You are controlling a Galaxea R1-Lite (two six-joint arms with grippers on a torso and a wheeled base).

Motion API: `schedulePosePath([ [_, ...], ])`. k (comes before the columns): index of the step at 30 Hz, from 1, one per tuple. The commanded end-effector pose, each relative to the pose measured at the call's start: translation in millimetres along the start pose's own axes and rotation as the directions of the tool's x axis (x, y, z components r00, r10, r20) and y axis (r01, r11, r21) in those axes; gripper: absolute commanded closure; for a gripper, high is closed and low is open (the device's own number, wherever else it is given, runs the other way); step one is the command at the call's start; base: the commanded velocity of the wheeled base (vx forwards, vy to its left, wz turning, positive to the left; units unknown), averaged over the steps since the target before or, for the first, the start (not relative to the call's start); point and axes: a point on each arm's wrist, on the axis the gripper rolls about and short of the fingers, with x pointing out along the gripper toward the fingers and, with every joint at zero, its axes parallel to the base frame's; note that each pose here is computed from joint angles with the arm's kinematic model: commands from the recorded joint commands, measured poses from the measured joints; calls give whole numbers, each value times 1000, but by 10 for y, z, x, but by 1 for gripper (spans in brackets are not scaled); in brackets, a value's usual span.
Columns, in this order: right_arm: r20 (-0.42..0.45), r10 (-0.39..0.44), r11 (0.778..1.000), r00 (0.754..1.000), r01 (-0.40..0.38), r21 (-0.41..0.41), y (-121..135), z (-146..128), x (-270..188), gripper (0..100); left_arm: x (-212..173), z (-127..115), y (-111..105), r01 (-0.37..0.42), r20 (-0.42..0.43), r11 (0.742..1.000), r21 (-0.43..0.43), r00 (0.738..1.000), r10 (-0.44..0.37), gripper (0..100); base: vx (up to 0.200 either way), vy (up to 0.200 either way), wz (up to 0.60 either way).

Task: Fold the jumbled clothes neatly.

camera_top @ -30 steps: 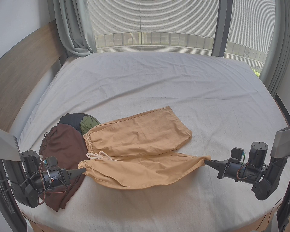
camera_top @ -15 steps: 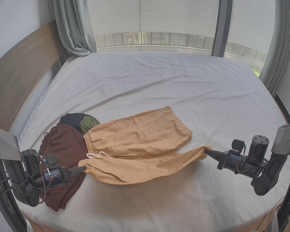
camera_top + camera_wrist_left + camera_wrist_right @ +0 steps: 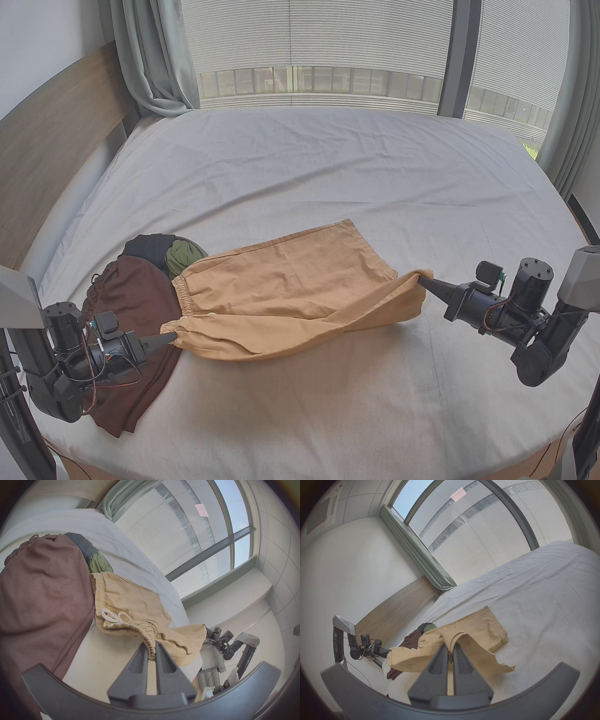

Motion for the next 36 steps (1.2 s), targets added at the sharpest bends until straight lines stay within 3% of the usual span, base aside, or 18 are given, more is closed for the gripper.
schedulePosePath([
  [1,2,-2,1000,1000,2,1,-30,47,65,100,88,16,-43,-16,22,1000,5,1000,16,100,0,0,0],
  [17,55,-17,1000,998,17,6,-99,271,340,100,132,71,-30,-48,67,998,-26,997,50,100,0,0,0],
  [26,48,-21,1000,999,20,10,-184,312,514,100,155,107,-21,-67,95,997,-27,993,69,100,0,0,0],
  [36,45,-22,1000,999,21,11,-236,433,690,100,213,191,-18,-86,153,993,-83,983,98,100,0,0,0],
])
